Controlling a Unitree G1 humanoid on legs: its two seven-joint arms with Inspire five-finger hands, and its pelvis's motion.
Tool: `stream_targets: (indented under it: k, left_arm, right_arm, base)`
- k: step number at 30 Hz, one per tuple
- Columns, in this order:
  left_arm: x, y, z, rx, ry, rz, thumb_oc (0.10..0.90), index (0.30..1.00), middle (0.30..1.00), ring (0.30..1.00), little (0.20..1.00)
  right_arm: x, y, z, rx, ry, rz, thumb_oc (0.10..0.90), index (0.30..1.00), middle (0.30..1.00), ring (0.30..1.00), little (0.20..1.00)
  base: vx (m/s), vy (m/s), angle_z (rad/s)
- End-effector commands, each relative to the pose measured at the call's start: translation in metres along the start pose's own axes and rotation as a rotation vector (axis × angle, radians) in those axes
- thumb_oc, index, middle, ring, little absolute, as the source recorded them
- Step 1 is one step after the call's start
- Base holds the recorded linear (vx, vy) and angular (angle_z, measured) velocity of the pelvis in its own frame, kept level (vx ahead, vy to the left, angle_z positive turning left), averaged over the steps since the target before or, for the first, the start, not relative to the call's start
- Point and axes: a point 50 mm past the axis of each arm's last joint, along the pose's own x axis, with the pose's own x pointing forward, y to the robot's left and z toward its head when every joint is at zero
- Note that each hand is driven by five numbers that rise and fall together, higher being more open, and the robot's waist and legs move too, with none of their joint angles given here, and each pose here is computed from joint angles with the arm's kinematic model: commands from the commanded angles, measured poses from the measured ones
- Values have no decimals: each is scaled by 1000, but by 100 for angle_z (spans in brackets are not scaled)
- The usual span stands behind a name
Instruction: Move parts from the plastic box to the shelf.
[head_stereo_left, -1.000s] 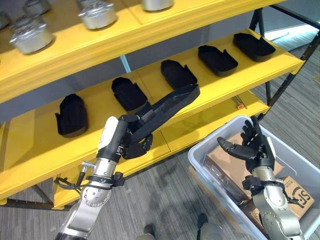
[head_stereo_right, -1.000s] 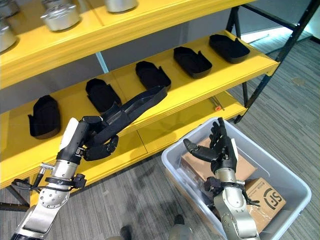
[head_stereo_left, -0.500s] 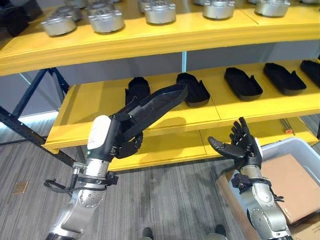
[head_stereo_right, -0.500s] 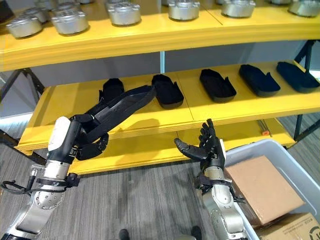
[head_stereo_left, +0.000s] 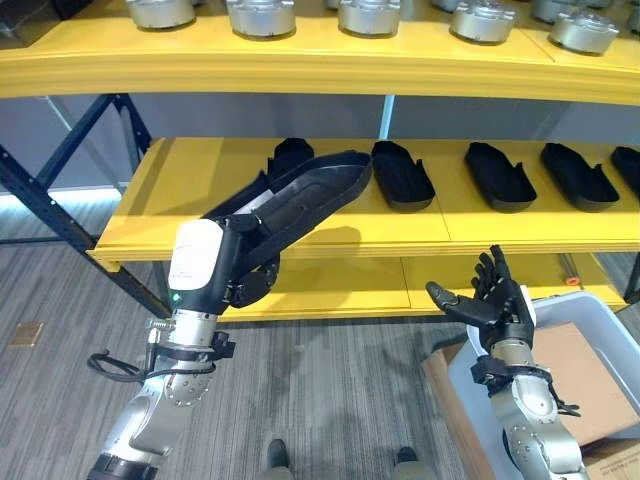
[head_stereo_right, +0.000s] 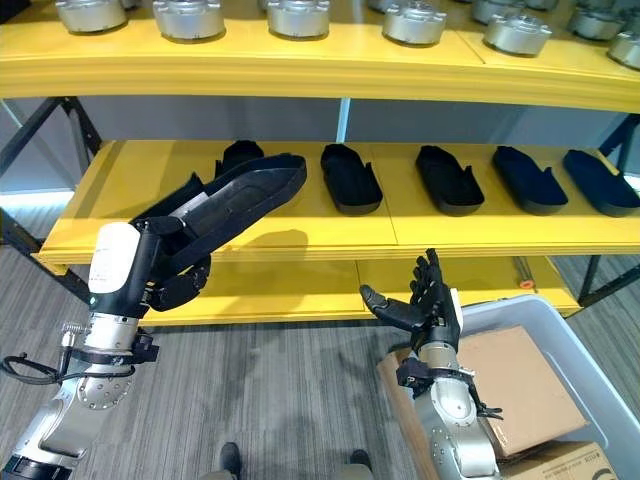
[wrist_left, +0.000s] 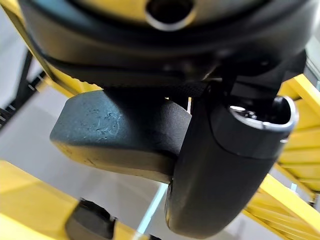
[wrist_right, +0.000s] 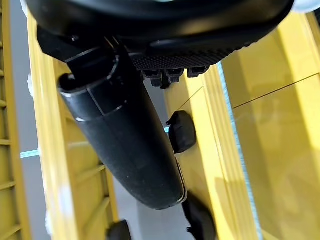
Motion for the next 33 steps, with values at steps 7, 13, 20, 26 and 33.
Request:
stream_targets:
  k: [7, 13, 20, 26, 33]
  left_arm:
    - [15, 49, 28, 29, -190, 408, 400, 300, 300, 300, 300]
    - [11, 52, 23, 40, -167, 426, 400, 300, 300, 300, 300]
    - [17, 53, 20, 63, -130, 473, 400, 300, 300, 300, 300]
    - [22, 56, 15, 71, -73, 501, 400, 300, 300, 300, 300]
    - [17, 53, 4, 59, 1, 527, 400, 300, 300, 300, 300]
  right_arm:
    - [-6, 27, 83, -194, -515, 287, 900, 1000, 1000, 1000, 1000]
    - [-8, 38, 92, -254, -576, 382, 900, 1000, 1000, 1000, 1000]
    - [-1, 48, 94, -333, -616, 446, 900, 1000, 1000, 1000, 1000]
    - [1, 59, 97, -393, -628, 522, 900, 1000, 1000, 1000, 1000]
    - [-3, 56, 97, -425, -587, 570, 900, 1000, 1000, 1000, 1000]
  base:
    - [233, -151, -3]
    - [181, -209, 25]
    - [123, -173, -4]
    - [151, 71, -4]
    - [164, 316, -29]
